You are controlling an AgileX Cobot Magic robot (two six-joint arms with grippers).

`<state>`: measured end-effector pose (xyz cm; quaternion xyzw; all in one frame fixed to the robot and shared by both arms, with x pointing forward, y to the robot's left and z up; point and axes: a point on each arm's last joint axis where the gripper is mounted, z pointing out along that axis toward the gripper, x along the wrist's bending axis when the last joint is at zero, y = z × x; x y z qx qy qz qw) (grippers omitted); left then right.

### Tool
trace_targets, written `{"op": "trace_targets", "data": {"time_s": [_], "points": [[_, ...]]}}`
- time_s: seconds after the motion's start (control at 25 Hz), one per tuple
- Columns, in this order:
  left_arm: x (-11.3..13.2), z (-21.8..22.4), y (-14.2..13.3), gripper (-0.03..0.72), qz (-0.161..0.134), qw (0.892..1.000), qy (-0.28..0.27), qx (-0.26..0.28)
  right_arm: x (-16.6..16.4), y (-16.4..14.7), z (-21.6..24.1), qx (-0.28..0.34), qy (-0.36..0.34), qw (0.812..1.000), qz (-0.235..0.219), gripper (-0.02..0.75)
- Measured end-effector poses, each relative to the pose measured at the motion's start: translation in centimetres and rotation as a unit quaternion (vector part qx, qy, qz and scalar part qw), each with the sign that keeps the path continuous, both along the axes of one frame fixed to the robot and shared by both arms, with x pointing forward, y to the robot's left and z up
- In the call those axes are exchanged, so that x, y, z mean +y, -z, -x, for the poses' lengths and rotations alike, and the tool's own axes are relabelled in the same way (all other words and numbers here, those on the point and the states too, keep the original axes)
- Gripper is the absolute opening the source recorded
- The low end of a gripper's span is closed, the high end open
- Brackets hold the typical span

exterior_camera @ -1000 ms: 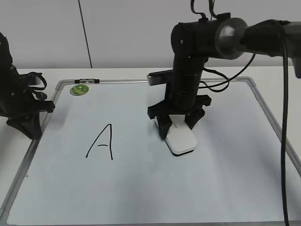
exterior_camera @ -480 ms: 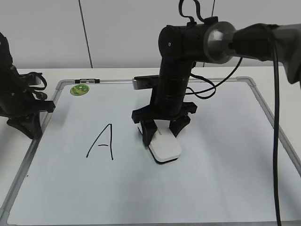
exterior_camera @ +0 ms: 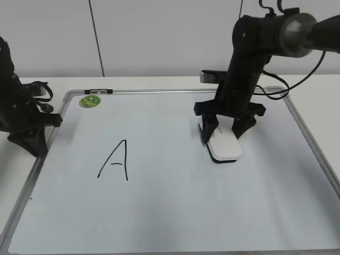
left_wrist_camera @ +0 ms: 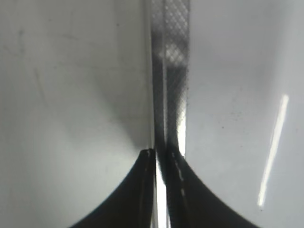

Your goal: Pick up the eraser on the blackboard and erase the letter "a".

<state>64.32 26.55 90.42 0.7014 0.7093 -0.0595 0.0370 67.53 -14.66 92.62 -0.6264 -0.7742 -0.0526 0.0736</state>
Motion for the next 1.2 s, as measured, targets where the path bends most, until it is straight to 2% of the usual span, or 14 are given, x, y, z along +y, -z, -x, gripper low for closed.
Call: {"op": "trace_targets", "data": {"time_s": [0.24,0.44,0.6,0.76,1.04,1.2], "points": [[0.0,0.0,0.0,0.044,0.001,1.000,0.000,0.002,-1.1,-1.6,0.1,-0.017,0.009,1.000,0.006,0.519],[0.0,0.0,0.0,0.044,0.001,1.000,0.000,0.002,-2.3,-7.8,0.9,-0.095,0.024,0.995,0.037,0.519],[0.0,0.0,0.0,0.046,0.001,1.000,0.000,0.002,-4.0,-10.4,2.2,-0.123,0.037,0.990,0.063,0.519],[0.0,0.0,0.0,0.048,0.001,1.000,0.000,0.002,-6.4,-9.7,3.3,-0.097,0.057,0.990,0.081,0.519],[0.0,0.0,0.0,0.049,0.001,1.000,0.000,0.002,-12.9,-6.7,4.9,-0.027,0.122,0.986,0.106,0.519],[0.0,0.0,0.0,0.049,0.001,1.000,0.000,0.002,-14.3,-5.8,5.4,-0.008,0.115,0.988,0.103,0.519]]}}
